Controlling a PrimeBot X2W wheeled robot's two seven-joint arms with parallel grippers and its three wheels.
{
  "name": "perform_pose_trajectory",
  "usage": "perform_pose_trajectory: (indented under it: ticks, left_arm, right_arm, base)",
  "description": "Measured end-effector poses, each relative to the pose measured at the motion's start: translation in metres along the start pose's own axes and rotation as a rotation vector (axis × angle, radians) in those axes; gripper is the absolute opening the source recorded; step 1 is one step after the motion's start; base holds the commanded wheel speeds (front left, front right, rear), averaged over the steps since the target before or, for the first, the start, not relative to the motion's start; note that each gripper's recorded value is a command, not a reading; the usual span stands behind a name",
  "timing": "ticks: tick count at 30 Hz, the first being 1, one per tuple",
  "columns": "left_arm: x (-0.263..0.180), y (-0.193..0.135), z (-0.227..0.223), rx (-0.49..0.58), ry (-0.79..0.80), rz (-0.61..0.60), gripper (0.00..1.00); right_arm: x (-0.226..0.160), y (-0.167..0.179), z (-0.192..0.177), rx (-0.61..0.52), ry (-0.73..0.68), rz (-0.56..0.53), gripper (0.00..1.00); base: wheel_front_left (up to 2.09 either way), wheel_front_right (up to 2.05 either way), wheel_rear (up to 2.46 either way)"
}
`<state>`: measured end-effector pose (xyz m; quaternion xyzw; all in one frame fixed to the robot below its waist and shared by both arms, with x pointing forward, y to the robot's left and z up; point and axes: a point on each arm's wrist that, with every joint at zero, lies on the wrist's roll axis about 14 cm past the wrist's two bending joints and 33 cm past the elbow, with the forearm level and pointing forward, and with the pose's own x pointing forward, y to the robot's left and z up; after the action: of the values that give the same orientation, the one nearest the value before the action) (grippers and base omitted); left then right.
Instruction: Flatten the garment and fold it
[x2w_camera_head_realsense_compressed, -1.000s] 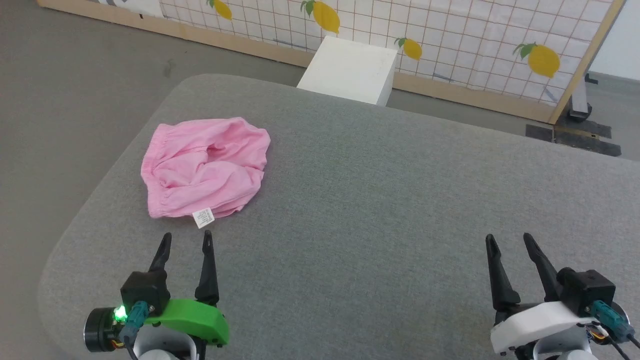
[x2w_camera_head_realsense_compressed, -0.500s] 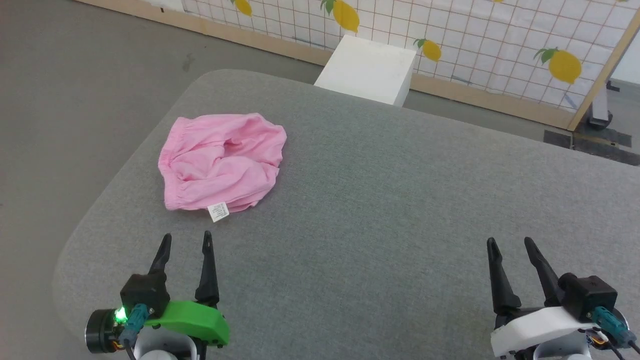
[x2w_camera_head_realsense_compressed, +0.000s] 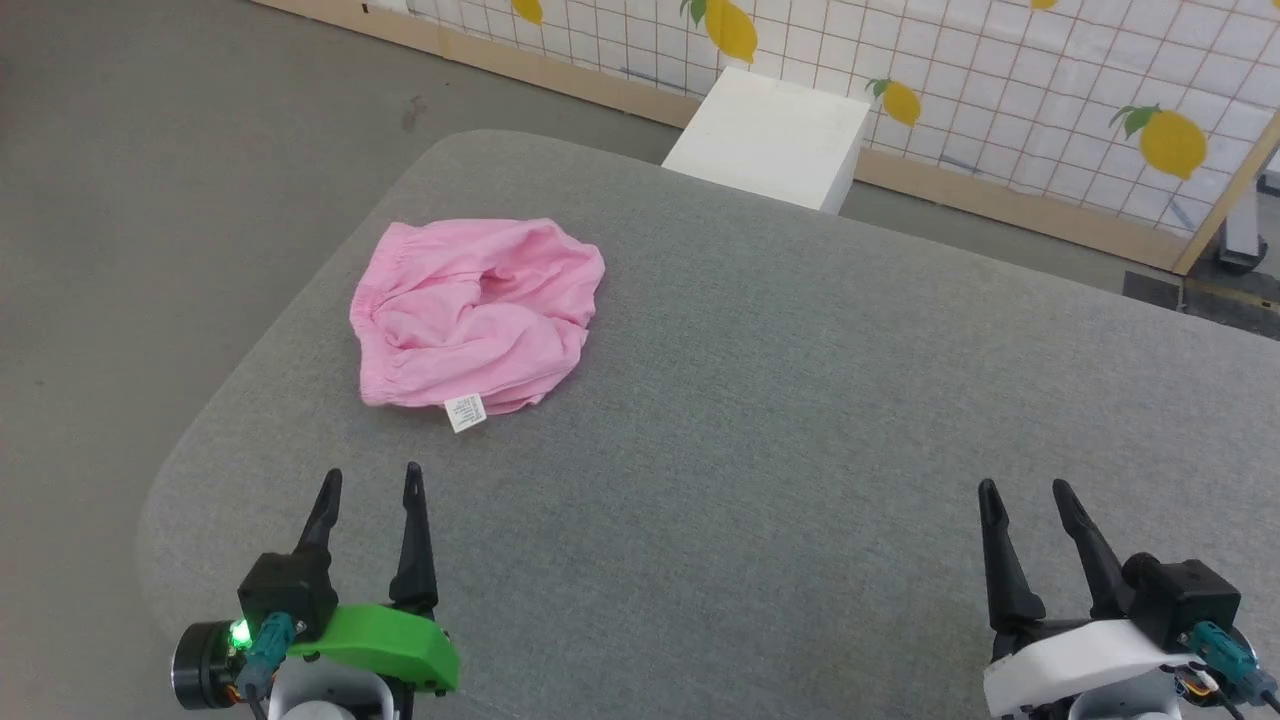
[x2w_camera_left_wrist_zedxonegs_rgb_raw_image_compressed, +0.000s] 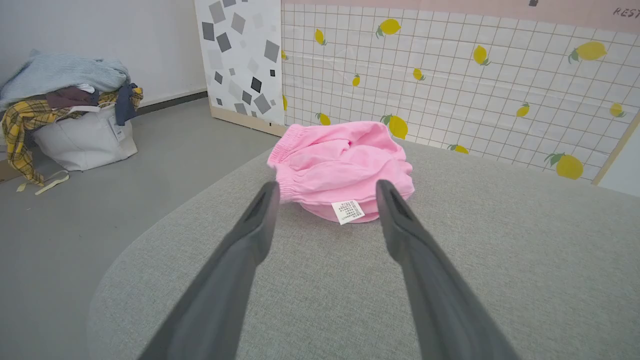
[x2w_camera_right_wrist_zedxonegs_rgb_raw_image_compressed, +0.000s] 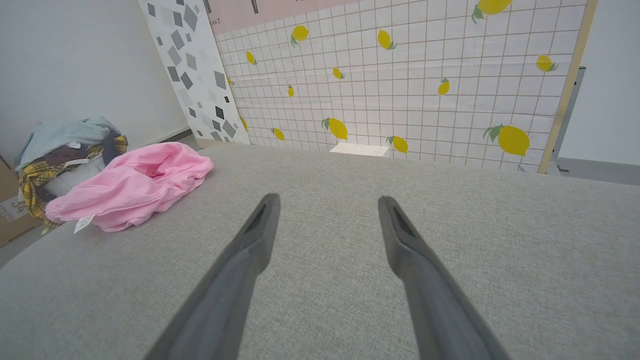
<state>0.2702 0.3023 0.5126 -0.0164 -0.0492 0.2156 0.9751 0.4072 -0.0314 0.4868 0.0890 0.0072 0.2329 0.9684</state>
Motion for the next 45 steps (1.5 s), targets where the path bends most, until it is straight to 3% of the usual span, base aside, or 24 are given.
perform_pose_trajectory:
  ticks: [10, 17, 28, 33, 42, 43, 44, 45]
  left_arm:
    - [0.005, -0.004, -0.004, -0.023, 0.009, -0.016, 1.00]
    - [0.048, -0.014, -0.003, -0.062, 0.065, -0.102, 1.00]
    - [0.133, -0.015, -0.051, -0.080, 0.465, -0.121, 1.00]
    - [0.137, -0.031, -0.100, -0.107, 0.692, -0.130, 1.00]
    - [0.136, -0.040, -0.154, -0.071, 0.897, -0.102, 1.00]
    - [0.136, -0.040, -0.156, -0.068, 0.911, -0.098, 0.49]
    - [0.137, -0.041, -0.156, -0.071, 0.904, -0.096, 0.18]
    - [0.141, -0.041, -0.153, -0.081, 0.876, -0.084, 0.00]
  right_arm:
    - [-0.002, -0.003, -0.003, 0.004, 0.006, -0.010, 1.00]
    - [0.000, -0.011, -0.009, 0.006, 0.025, -0.027, 1.00]
    - [0.018, -0.040, -0.019, 0.008, 0.049, -0.083, 1.00]
    - [0.012, -0.064, -0.036, 0.016, 0.089, -0.148, 1.00]
    - [0.007, -0.089, -0.051, 0.024, 0.118, -0.214, 1.00]
    - [0.007, -0.091, -0.050, 0.023, 0.116, -0.218, 1.00]
    - [0.007, -0.091, -0.050, 0.023, 0.115, -0.220, 1.00]
    - [0.006, -0.091, -0.049, 0.023, 0.115, -0.220, 1.00]
  base:
    - [0.00, 0.00, 0.00]
    - [0.00, 0.00, 0.00]
    - [0.00, 0.00, 0.00]
    - [0.00, 0.00, 0.00]
    - [0.00, 0.00, 0.00]
    - [0.00, 0.00, 0.00]
    - [0.00, 0.00, 0.00]
    - [0.00, 0.00, 0.00]
